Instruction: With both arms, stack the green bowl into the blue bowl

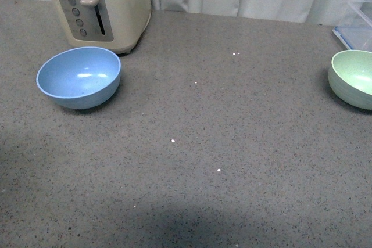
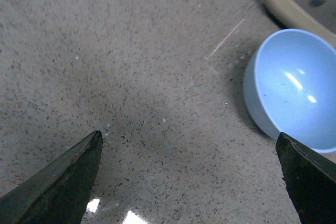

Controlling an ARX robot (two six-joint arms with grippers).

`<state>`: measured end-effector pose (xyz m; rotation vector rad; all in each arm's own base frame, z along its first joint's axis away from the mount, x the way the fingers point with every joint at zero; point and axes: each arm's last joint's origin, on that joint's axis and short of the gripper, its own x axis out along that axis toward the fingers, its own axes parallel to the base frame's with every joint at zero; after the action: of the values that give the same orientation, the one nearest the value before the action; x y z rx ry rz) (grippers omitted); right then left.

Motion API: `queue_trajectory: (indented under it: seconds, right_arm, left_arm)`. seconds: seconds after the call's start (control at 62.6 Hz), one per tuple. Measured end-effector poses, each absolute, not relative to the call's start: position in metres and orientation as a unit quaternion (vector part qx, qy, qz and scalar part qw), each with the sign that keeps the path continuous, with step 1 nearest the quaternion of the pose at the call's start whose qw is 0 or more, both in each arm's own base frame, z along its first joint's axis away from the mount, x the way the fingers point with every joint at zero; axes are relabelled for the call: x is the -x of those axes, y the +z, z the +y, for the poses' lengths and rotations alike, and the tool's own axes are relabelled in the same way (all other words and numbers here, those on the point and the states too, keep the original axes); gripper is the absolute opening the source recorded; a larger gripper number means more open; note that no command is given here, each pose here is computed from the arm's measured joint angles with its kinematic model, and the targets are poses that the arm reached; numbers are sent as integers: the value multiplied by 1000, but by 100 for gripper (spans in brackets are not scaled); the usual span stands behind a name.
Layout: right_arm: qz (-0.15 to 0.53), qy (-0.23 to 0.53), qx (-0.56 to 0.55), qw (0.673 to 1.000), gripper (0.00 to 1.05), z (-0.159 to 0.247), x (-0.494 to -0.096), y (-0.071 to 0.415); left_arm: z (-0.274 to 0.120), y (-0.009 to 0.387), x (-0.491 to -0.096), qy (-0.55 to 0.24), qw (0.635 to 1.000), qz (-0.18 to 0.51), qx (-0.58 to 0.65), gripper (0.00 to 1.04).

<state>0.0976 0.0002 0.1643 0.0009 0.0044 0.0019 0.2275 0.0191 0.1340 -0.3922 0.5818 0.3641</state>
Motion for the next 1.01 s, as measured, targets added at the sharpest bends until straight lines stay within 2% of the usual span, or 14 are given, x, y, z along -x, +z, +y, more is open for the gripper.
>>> queue_trajectory:
  seconds: [0.128, 0.351, 0.815, 1.006]
  right_arm:
    - [2, 1, 0, 1000, 96, 0, -98, 164]
    - [2, 1, 0, 1000, 96, 0, -98, 164]
    - [2, 1, 0, 1000, 96, 0, -98, 164]
    - [2, 1, 0, 1000, 96, 0, -98, 164]
  left_arm:
    - [21, 114, -253, 190, 902, 325, 212, 98]
    - [23, 97, -286, 198, 884, 349, 240, 98]
    - [28, 98, -331, 208, 878, 335, 271, 98]
    - [17, 103, -339, 183, 878, 332, 293, 98]
